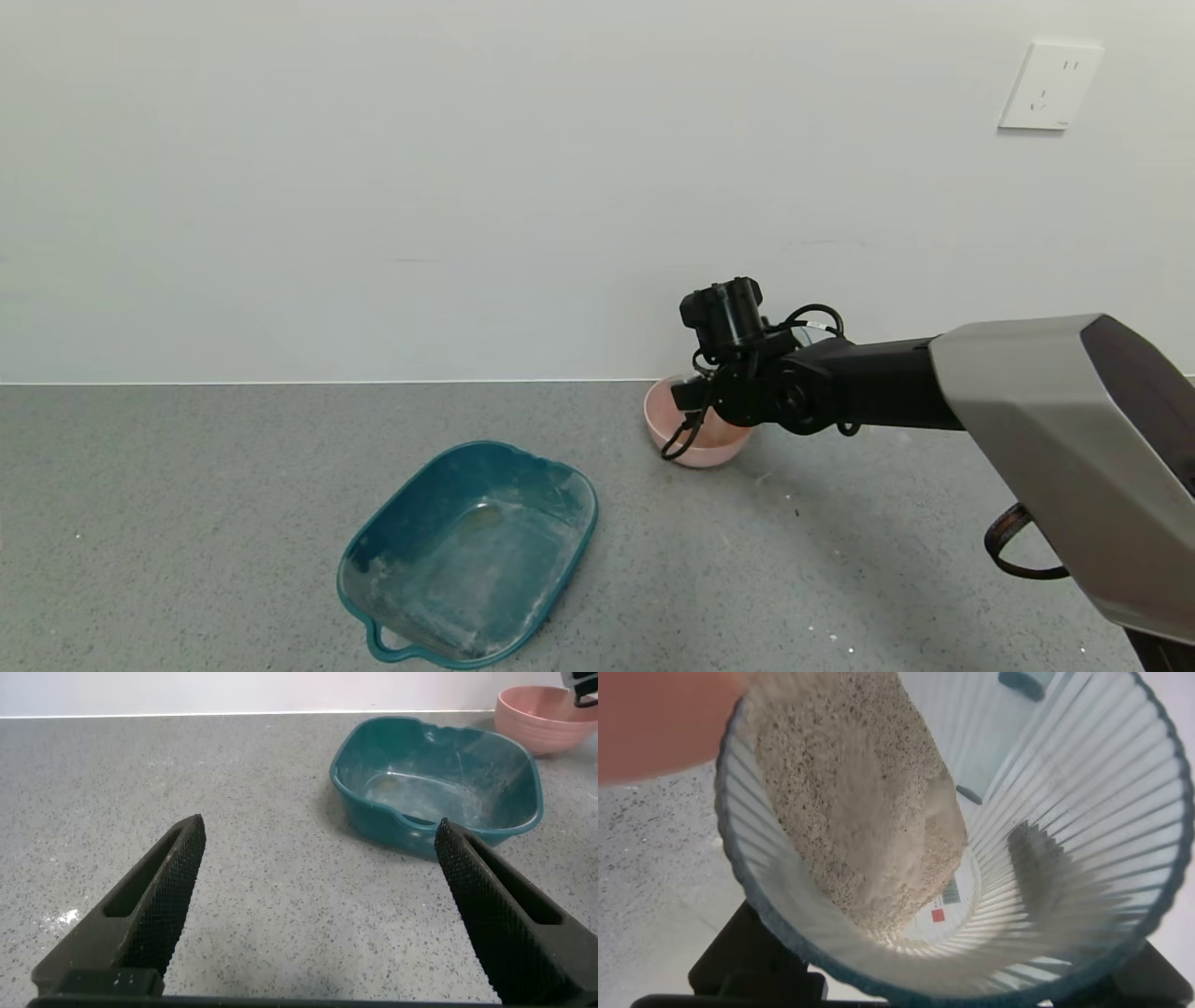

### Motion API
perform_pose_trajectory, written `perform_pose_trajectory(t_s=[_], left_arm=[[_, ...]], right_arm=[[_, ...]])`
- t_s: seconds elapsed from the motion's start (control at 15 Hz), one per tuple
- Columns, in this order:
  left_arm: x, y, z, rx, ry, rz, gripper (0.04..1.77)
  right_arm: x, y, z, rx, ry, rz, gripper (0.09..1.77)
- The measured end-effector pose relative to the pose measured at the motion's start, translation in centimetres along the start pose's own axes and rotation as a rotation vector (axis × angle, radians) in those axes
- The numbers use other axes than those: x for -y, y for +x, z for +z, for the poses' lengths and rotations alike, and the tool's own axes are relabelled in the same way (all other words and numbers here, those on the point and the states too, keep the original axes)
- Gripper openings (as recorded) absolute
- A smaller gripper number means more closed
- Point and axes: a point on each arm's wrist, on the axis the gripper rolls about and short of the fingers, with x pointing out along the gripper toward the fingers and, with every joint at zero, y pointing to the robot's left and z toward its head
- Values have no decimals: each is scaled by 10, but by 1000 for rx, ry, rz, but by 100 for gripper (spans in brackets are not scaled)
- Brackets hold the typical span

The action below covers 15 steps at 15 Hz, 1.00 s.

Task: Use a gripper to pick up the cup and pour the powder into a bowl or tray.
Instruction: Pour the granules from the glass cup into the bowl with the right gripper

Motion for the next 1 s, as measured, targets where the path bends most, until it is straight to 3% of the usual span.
perform_pose_trajectory(t_s=[0.53, 1.0], left_arm=[[0, 0, 0, 0, 0, 0, 176], [0, 0, 0, 0, 0, 0, 176]], right_arm=[[-2, -3, 7, -26, -40, 0, 134], [-1, -1, 7, -21, -5, -5, 134]])
